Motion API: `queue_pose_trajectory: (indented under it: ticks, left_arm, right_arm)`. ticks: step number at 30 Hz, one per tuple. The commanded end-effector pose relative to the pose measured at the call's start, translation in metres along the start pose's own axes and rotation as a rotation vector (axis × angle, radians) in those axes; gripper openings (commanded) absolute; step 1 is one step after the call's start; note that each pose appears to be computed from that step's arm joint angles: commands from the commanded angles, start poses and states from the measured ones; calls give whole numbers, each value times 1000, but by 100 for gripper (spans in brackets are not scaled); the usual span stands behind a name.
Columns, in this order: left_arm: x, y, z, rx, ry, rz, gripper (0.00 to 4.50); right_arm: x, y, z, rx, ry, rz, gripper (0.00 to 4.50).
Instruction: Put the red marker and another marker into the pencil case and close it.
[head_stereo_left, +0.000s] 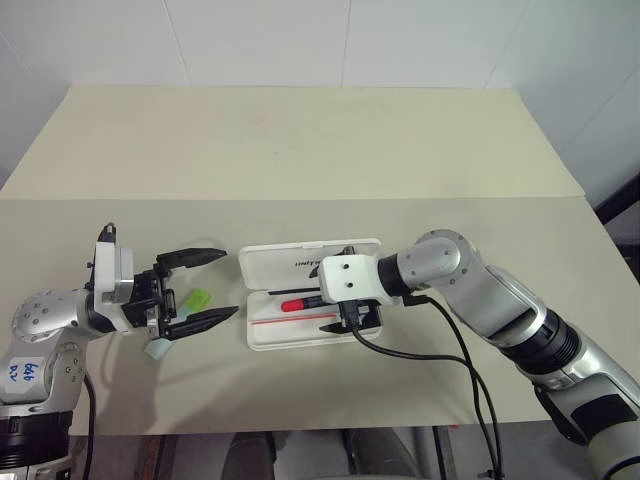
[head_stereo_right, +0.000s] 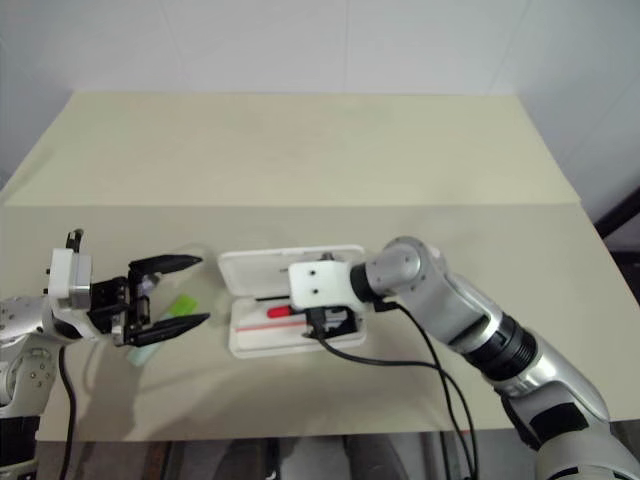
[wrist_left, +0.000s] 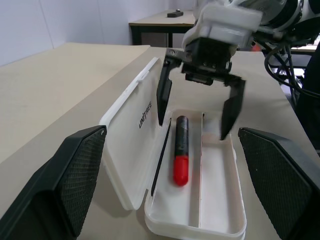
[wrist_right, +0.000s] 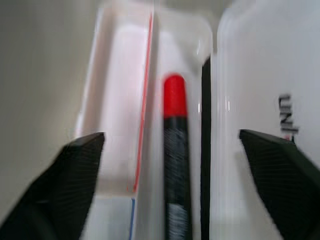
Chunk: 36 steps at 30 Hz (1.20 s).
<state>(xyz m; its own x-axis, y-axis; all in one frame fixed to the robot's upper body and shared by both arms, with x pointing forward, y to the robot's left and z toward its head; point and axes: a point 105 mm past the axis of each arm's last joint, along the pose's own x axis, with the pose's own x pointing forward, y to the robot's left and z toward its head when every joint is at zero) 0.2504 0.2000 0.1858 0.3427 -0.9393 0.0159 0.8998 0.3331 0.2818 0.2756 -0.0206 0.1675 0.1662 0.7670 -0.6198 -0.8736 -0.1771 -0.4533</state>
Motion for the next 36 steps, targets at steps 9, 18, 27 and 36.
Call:
queue_pose_trajectory:
  ticks: [9,18,27,36]
  left_arm:
    - [-4,-2,8,37,19,117,450]
    - [-25,-2,-7,-56,160,367,450]
    - [-36,-13,-30,-180,309,505,450]
    - [-41,-22,-46,-286,413,573,450]
  right_arm:
    - [-31,14,15,99,-151,43,445]
    - [-69,17,8,173,-370,28,445]
    - [-88,27,-11,209,-540,-2,445]
    - [-87,29,-33,241,-489,-37,445]
